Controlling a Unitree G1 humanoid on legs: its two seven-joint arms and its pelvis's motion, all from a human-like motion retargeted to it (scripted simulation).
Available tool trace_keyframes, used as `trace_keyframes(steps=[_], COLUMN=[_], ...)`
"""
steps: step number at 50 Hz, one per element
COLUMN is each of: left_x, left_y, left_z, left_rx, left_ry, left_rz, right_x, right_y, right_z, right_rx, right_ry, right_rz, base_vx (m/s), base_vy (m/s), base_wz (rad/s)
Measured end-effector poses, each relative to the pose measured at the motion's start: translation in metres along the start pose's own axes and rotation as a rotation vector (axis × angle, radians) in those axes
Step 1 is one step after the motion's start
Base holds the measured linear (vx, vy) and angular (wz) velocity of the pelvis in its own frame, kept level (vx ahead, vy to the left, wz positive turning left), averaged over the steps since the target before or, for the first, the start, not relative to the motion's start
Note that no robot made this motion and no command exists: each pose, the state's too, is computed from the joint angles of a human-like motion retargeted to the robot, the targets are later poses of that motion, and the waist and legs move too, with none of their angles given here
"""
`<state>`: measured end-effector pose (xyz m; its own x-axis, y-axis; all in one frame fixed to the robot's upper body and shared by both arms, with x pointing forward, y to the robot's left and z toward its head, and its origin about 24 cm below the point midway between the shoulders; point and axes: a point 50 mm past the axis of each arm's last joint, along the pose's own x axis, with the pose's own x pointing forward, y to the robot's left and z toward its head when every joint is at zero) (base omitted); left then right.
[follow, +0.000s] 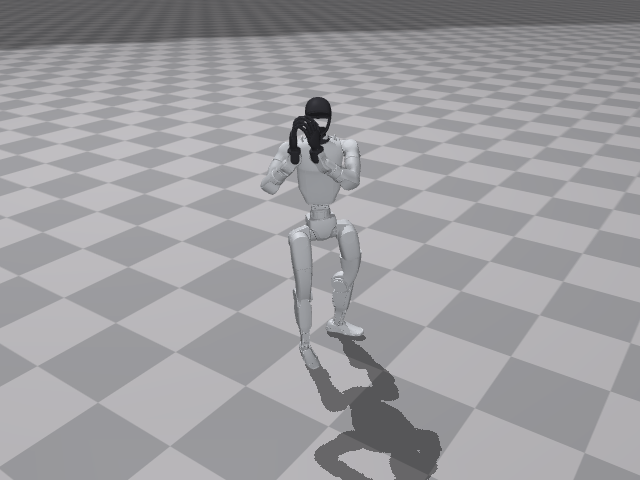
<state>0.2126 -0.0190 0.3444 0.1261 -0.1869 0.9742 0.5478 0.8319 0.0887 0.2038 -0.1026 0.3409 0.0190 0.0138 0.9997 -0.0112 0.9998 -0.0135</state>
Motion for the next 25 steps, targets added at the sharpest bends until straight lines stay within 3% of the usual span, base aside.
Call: trace_keyframes(steps=[6,12,16,19,25], left_x=[-0.004,-0.007,0.001,0.004,-0.009], left_y=[0.055,0.009,0.035,0.051,0.008], left_z=[0.013,0.006,0.007,0.0,0.001], left_rx=[0.171,0.113,0.267,0.285,0.037], left_ry=[-0.056,-0.01,-0.051,-0.009,0.036], left_rz=[0.273,0.005,0.081,0.18,0.005], right_x=[-0.002,0.0,0.002,0.002,0.004], right_y=[-0.025,0.017,0.003,-0.012,0.019], right_z=[0.007,0.004,0.005,0.001,0.012], right_rx=[-0.086,0.048,-0.078,-0.106,-0.009], right_ry=[-0.031,-0.004,-0.056,-0.035,-0.088], right_rz=[-0.147,0.031,0.052,-0.073,0.046], base_vx=[-0.06,-0.04,0.0,0.02,0.04], base_vy=[0.23,0.25,0.24,0.2,0.14], base_wz=[1.04,1.47,1.69,1.58,1.15])
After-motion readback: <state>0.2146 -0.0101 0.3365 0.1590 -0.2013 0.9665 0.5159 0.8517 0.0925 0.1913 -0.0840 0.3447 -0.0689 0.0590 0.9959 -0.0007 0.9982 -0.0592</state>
